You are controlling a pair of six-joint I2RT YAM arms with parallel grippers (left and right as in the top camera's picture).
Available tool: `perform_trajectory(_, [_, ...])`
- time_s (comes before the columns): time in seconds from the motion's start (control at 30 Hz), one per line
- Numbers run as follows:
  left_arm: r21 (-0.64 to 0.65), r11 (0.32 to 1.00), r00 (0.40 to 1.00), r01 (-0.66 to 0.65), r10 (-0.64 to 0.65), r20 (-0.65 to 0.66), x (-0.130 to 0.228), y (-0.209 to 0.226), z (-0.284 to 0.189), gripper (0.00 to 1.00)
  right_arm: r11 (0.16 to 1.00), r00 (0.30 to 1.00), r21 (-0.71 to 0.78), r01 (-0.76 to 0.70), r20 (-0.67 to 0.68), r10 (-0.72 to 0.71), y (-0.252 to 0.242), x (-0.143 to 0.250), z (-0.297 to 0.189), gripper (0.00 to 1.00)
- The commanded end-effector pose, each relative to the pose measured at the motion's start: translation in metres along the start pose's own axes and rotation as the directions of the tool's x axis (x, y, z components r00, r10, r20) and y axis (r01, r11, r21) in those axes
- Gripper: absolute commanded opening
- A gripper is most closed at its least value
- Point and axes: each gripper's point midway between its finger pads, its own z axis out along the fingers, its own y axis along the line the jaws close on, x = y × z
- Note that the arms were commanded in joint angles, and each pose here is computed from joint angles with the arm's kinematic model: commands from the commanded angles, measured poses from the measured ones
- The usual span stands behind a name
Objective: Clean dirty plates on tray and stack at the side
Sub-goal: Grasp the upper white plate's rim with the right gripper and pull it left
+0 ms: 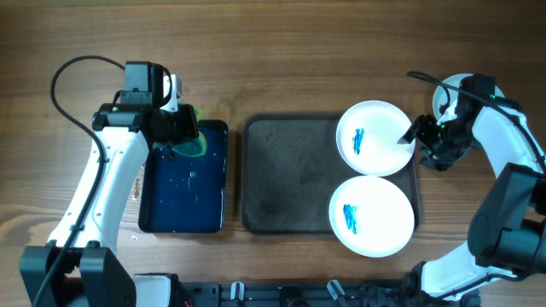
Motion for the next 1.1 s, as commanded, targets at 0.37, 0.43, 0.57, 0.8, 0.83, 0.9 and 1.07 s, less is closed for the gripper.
perform_trajectory(0.37, [0.016, 1.0, 1.0, -0.022, 0.022, 0.02, -0.008, -0.006, -0.004, 0.04, 0.996, 0.997, -0.08, 0.042, 0.061, -0.037, 0.022, -0.009, 0.02, 0.62])
perform_trajectory(0.43, [0.016, 1.0, 1.0, -0.022, 0.022, 0.02, -0.008, -0.007, -0.004, 0.04, 0.994, 0.996, -0.082, 0.066, 0.062, -0.061, 0.028, -0.005, 0.025, 0.6])
perform_trajectory(0.57, [0.016, 1.0, 1.0, -0.022, 0.022, 0.019, -0.008, -0.006, -0.004, 0.04, 0.995, 0.997, -0.078, 0.055, 0.055, -0.051, 0.027, 0.003, 0.035, 0.47])
perform_trajectory(0.8, [0.015, 1.0, 1.0, -0.022, 0.021, 0.015, -0.007, -0.006, -0.004, 0.04, 0.996, 0.996, -0.073, 0.056, 0.069, -0.051, 0.022, 0.004, 0.042, 0.24])
perform_trajectory(0.83, [0.015, 1.0, 1.0, -0.022, 0.021, 0.015, -0.007, -0.006, -0.004, 0.04, 0.996, 0.996, -0.073, 0.056, 0.07, -0.051, 0.021, 0.005, 0.045, 0.1])
perform_trajectory(0.9, [0.015, 1.0, 1.0, -0.022, 0.021, 0.015, -0.007, -0.006, -0.004, 0.04, 0.996, 0.997, -0.071, 0.055, 0.066, -0.05, 0.017, 0.009, 0.05, 0.05])
perform_trajectory(1.07, [0.015, 1.0, 1.0, -0.022, 0.021, 0.016, -0.007, -0.006, -0.004, 0.04, 0.986, 0.988, -0.083, 0.147, 0.066, -0.141, 0.024, 0.013, 0.052, 0.05])
